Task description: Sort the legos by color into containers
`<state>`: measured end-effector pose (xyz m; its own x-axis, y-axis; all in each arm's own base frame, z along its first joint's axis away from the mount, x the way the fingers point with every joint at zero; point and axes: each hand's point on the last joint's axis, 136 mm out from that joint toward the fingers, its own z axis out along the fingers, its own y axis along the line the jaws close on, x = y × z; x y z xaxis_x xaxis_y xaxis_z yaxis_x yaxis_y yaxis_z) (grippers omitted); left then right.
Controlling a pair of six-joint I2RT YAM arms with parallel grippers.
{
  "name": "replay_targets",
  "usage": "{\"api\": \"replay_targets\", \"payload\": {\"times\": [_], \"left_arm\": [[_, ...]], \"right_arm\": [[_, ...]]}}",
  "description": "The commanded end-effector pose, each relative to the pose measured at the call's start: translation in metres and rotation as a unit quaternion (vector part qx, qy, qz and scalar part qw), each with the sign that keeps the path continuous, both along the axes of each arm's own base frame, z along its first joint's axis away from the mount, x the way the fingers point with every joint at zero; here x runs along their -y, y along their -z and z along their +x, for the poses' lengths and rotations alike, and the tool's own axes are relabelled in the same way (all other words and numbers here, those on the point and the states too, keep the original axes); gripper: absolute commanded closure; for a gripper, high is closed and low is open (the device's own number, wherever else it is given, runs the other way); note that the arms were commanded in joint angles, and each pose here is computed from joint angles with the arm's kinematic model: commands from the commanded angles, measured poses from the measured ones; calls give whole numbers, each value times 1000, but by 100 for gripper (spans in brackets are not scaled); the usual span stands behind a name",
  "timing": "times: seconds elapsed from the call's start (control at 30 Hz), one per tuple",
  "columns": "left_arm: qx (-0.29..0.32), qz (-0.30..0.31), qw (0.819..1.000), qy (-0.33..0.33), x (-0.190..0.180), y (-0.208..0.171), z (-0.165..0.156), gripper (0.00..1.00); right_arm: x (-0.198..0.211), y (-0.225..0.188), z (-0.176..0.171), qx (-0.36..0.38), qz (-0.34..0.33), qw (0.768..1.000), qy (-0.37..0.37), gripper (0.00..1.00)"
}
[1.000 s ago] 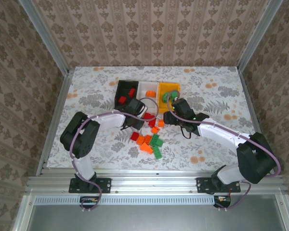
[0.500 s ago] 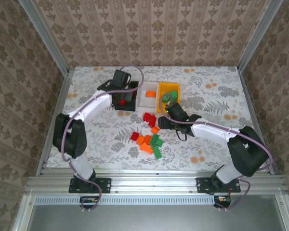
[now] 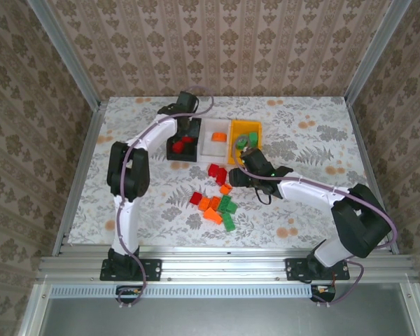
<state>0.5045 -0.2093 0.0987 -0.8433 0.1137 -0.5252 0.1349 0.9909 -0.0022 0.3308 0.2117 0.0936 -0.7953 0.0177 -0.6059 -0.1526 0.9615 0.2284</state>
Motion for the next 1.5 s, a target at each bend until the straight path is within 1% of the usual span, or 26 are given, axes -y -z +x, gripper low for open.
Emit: {"api": "replay_targets", "payload": {"times": [0.0,0.07,0.1,0.13,0.2,0.27,0.37,0.43,0.5,0.57,0.63,0.73,0.9,0.97,1.03,1.13,1.23,1.37,1.47], "left_arm": [[17,-15,1000,-11,-6,-32,-6,36],[37,-21,999,-2,-3,-50,-14,23],[48,-24,999,1,-5,-61,-19,19],[50,-26,998,10,-2,-68,-30,18],[53,-25,998,34,8,-77,-58,18],[45,-25,997,53,13,-72,-92,20],[7,-14,997,71,10,-42,-154,24],[-25,-13,997,72,3,-13,-194,28],[-51,-6,996,75,-5,8,-223,31],[-65,3,995,72,-11,22,-243,34],[-78,-4,993,86,-6,33,-258,36],[-80,-9,991,111,5,38,-269,36],[-77,-15,989,124,12,41,-269,36],[-83,-22,988,131,17,46,-269,36],[-92,-14,987,133,19,53,-267,36],[-92,4,988,126,16,60,-263,37],[-91,7,989,113,12,63,-257,41],[-83,-1,991,103,4,62,-254,43],[-89,-21,991,94,-2,66,-252,45]], "right_arm": [[1,-11,-1,13,7,1000,1,30],[0,-11,-1,12,9,1000,-1,30],[-1,-11,-2,13,9,1000,-1,30],[-1,-12,-2,13,10,1000,-1,30],[0,-14,-2,17,10,1000,0,30],[2,-16,-2,20,8,1000,1,30],[5,-21,-3,27,6,1000,4,30],[5,-22,-3,28,7,1000,5,30],[5,-21,-3,27,7,1000,5,30],[4,-20,-2,26,7,1000,4,30],[3,-17,-2,22,6,1000,4,30],[2,-13,-1,18,3,1000,3,30],[2,-11,0,16,0,1000,4,30],[3,-11,0,17,-2,1000,5,30],[4,-11,-1,18,-4,1000,5,30],[4,-10,-1,17,-5,1000,5,30],[4,-11,-1,18,-4,1000,5,30],[3,-11,0,18,-4,1000,5,30],[2,-10,-1,16,-4,1000,3,30]]}}
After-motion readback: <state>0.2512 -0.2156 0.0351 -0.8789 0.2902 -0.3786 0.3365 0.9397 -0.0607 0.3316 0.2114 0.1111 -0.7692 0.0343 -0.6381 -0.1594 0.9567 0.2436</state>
